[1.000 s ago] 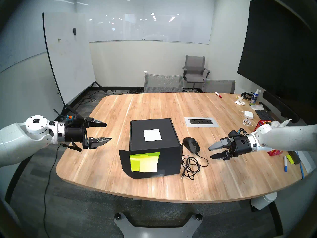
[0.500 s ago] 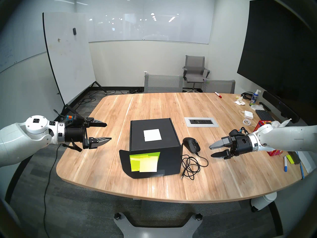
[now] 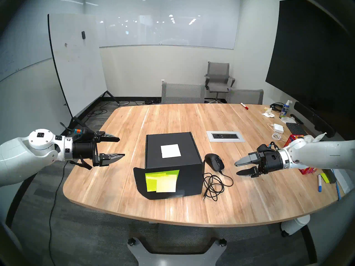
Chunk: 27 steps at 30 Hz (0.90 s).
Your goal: Open the box and place the mouse inside
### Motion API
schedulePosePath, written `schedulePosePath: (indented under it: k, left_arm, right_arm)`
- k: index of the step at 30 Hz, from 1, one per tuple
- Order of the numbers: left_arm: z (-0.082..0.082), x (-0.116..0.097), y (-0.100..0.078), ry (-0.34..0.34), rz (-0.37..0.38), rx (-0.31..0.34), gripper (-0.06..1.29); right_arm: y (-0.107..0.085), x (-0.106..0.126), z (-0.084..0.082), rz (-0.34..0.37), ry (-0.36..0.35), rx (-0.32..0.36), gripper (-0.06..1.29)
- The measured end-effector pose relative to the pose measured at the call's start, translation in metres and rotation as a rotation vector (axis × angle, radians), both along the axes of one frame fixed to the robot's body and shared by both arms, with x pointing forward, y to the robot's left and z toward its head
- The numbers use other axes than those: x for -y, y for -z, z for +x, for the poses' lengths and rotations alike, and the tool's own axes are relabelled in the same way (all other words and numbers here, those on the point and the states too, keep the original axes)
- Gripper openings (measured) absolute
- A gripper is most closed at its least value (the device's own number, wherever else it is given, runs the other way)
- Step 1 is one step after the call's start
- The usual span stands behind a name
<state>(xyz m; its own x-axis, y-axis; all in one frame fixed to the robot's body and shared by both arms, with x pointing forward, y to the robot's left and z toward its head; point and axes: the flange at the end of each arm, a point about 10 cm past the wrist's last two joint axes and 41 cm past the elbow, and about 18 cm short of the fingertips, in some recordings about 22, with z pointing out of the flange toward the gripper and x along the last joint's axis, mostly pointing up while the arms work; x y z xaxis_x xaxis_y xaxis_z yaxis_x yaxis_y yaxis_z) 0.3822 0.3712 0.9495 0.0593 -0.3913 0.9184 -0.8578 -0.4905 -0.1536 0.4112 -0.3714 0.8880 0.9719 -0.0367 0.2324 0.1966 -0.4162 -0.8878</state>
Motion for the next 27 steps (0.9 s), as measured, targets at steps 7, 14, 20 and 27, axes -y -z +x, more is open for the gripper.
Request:
schedulePosePath:
  k: [7,14,20,27]
  left_arm:
    - [0.0,0.0,0.0,0.0,0.0,0.0,1.24]
    - [0.0,0.0,0.0,0.0,0.0,0.0,1.24]
    - [0.0,0.0,0.0,0.0,0.0,0.0,1.24]
    - [-0.0003,-0.0001,-0.0001,0.005,0.001,-0.005,1.24]
  right_arm:
    - [-0.0004,0.0002,0.0001,0.001,0.001,0.0,1.23]
    - [-0.0007,0.0003,0.0002,0.001,0.001,0.001,1.23]
    - [-0.0008,0.0005,0.0002,0.001,0.002,0.001,1.23]
    - [-0.001,0.0006,0.0003,0.002,0.002,0.001,1.23]
